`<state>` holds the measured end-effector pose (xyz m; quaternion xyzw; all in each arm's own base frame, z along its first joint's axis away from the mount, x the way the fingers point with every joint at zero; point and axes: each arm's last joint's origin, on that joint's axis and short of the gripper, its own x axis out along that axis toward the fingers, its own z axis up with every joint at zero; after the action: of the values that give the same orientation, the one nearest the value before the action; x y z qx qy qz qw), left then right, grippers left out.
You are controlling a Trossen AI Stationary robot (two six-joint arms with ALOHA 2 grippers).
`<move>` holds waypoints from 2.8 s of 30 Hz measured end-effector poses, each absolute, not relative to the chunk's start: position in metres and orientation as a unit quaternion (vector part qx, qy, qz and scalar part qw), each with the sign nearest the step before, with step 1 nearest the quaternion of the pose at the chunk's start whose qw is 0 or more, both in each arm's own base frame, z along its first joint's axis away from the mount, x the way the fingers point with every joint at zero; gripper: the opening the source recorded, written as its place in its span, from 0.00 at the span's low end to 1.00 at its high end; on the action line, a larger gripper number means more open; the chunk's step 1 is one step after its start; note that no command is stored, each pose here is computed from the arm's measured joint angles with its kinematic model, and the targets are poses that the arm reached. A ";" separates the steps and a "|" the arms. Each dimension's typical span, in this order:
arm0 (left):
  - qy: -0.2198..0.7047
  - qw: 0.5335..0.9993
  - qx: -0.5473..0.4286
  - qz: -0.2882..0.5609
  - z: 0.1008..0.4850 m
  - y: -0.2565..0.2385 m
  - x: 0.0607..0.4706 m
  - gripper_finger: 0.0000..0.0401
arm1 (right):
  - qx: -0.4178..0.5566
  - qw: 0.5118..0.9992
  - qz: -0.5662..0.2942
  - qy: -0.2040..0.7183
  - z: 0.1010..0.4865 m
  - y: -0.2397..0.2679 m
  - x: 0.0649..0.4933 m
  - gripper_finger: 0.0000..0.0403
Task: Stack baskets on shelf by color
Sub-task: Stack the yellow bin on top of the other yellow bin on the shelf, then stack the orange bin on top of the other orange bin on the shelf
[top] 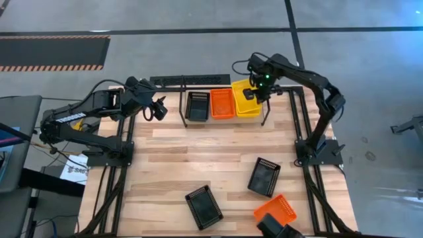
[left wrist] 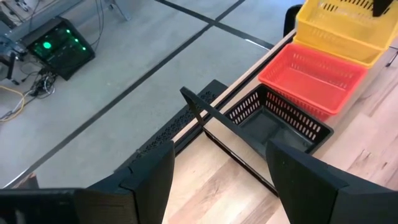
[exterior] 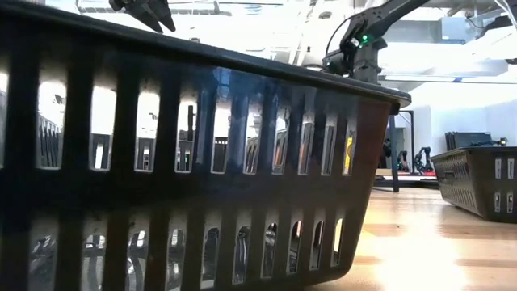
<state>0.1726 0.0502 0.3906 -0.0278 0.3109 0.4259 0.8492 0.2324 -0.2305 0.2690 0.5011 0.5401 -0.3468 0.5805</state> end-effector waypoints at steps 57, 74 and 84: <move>0.310 0.849 -0.029 0.427 0.391 0.050 0.173 0.60 | 0.317 0.771 -0.310 0.457 0.405 -0.182 0.286 0.50; 0.314 0.849 -0.027 0.425 0.390 0.050 0.172 0.60 | 0.247 0.846 -0.158 0.445 0.467 -0.051 0.289 0.47; 0.325 0.851 -0.031 0.412 0.389 0.049 0.172 0.60 | 0.227 0.851 -0.120 0.458 0.445 -0.028 0.331 0.47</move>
<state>0.1719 0.0493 0.3887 -0.0310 0.3246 0.4121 0.8508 0.3307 -0.0279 0.4452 0.2268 0.4580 -0.1202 0.8511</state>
